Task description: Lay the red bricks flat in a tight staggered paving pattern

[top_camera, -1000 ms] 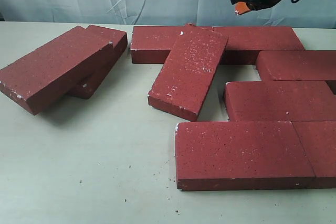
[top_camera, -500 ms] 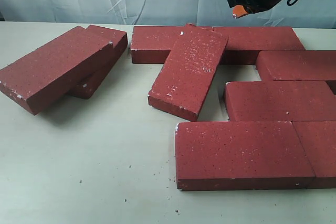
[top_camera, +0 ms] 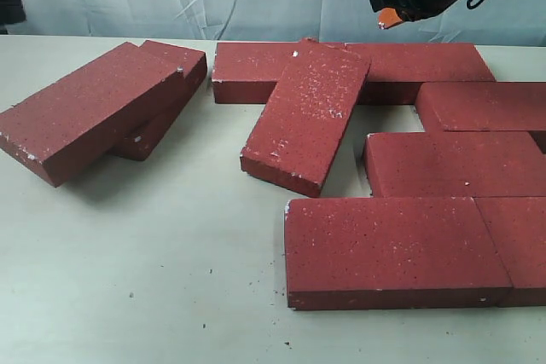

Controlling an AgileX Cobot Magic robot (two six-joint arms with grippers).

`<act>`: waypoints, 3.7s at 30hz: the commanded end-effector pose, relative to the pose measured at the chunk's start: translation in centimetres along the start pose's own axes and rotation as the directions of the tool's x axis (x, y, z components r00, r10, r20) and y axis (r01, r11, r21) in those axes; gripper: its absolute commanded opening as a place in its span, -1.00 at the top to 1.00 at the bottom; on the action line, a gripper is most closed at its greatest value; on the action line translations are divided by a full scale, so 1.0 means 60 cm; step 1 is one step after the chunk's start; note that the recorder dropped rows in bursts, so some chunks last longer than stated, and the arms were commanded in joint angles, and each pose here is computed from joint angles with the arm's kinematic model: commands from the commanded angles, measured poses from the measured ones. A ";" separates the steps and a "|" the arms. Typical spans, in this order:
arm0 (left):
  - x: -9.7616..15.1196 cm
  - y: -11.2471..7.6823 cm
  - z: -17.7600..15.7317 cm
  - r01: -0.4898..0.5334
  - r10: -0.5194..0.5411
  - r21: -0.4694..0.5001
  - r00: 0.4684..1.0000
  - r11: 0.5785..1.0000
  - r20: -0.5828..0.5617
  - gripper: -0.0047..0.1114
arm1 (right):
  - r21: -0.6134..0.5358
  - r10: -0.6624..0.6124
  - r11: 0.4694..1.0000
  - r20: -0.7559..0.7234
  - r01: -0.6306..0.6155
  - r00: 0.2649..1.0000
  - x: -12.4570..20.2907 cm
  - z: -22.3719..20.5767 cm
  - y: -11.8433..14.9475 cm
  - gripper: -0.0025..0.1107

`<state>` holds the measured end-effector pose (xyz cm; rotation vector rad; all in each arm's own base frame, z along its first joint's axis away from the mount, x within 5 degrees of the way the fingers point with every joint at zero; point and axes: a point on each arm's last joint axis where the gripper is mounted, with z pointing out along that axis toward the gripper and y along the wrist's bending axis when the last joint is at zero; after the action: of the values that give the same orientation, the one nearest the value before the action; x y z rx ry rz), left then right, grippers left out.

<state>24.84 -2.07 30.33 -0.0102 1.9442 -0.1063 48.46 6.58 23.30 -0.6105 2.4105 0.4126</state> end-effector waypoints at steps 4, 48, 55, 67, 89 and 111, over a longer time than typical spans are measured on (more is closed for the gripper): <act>0.017 -0.073 0.060 -0.176 0.195 0.097 0.948 0.980 -0.250 0.92 | 0.018 -0.023 1.000 0.023 0.022 0.999 -0.006 -0.006 -0.002 0.97; 0.200 -0.346 0.215 -0.061 0.587 0.679 0.562 0.732 -0.582 0.92 | 0.080 -0.231 0.969 -0.019 0.232 0.973 -0.010 0.102 0.008 0.97; 0.215 -0.355 0.233 -0.049 0.587 0.688 0.567 0.724 -0.578 0.92 | 0.082 -0.232 0.969 -0.024 0.233 0.972 -0.006 0.108 0.006 0.97; 0.231 -0.356 0.255 -0.074 0.562 0.662 0.603 0.746 -0.566 0.92 | 0.073 -0.246 0.966 -0.040 0.248 0.968 0.002 0.120 0.003 0.97; 0.128 -0.344 0.228 -0.190 0.539 0.646 0.742 0.740 -0.399 0.92 | 0.017 -0.275 0.961 -0.038 0.276 0.961 -0.029 0.044 0.035 0.97; 0.077 -0.215 0.266 -0.257 0.507 0.520 0.750 0.815 -0.424 0.92 | -0.064 -0.223 0.974 -0.395 0.216 0.891 -0.004 0.030 0.160 0.97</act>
<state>37.15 -16.21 20.74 0.8755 2.4270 -0.2490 45.64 13.01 23.14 -1.0641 2.6661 0.1614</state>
